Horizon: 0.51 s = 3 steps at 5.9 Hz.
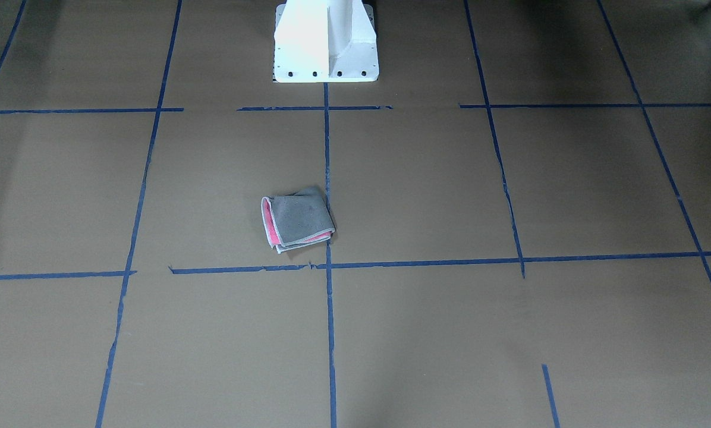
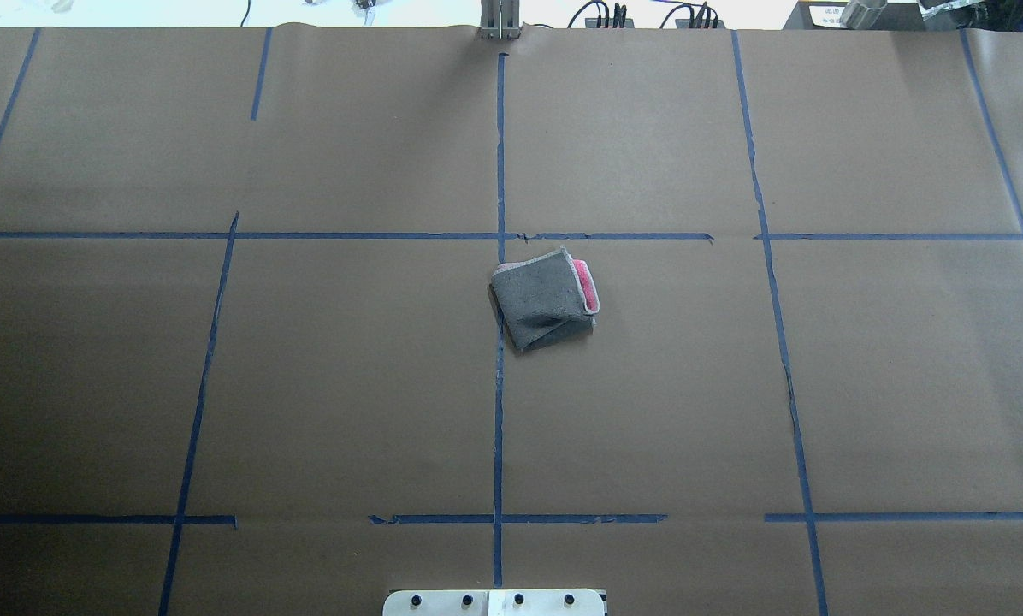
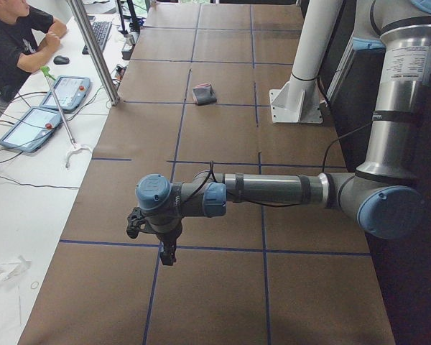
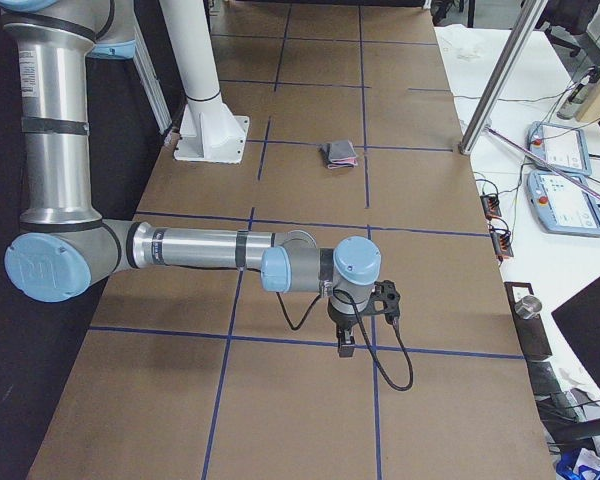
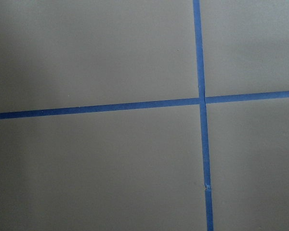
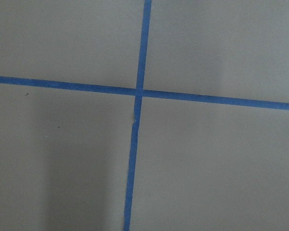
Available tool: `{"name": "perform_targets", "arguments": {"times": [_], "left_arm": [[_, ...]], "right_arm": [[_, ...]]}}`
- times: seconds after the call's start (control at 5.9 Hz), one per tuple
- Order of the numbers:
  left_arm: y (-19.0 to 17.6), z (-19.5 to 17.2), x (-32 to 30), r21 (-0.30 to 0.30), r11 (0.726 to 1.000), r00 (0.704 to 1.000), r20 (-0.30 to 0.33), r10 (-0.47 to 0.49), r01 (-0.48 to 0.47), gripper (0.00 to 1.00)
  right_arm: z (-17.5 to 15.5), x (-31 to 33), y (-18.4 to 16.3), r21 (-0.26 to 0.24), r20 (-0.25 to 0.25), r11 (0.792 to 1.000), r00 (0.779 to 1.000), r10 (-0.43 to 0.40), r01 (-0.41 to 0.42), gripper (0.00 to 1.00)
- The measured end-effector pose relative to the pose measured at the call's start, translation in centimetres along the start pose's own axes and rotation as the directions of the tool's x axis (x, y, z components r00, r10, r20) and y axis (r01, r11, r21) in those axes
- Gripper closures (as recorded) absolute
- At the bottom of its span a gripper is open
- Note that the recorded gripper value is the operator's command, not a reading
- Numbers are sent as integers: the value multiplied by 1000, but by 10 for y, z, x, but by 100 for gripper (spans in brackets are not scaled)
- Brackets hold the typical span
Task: Fold towel twice with both arms
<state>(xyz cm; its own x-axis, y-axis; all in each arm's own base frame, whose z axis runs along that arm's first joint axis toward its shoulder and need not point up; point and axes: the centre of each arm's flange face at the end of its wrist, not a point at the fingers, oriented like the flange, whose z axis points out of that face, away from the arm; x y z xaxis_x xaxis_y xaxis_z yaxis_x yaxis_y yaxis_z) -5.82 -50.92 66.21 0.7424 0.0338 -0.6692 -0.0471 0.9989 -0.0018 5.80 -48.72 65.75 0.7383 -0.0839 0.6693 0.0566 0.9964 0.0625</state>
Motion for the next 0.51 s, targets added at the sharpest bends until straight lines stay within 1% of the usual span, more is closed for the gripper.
{"name": "perform_targets", "arguments": {"times": [0.17,0.51], "left_arm": [[18,9,10,-14,1000,1000,15,-15,15,0],[58,22,8,-27,999,999,26,-24,25,0]], "right_arm": [[0,-1,0,0,2,1000,1000,0,0,0],[2,-1,0,-6,7,1000,1000,2,-2,0]]}}
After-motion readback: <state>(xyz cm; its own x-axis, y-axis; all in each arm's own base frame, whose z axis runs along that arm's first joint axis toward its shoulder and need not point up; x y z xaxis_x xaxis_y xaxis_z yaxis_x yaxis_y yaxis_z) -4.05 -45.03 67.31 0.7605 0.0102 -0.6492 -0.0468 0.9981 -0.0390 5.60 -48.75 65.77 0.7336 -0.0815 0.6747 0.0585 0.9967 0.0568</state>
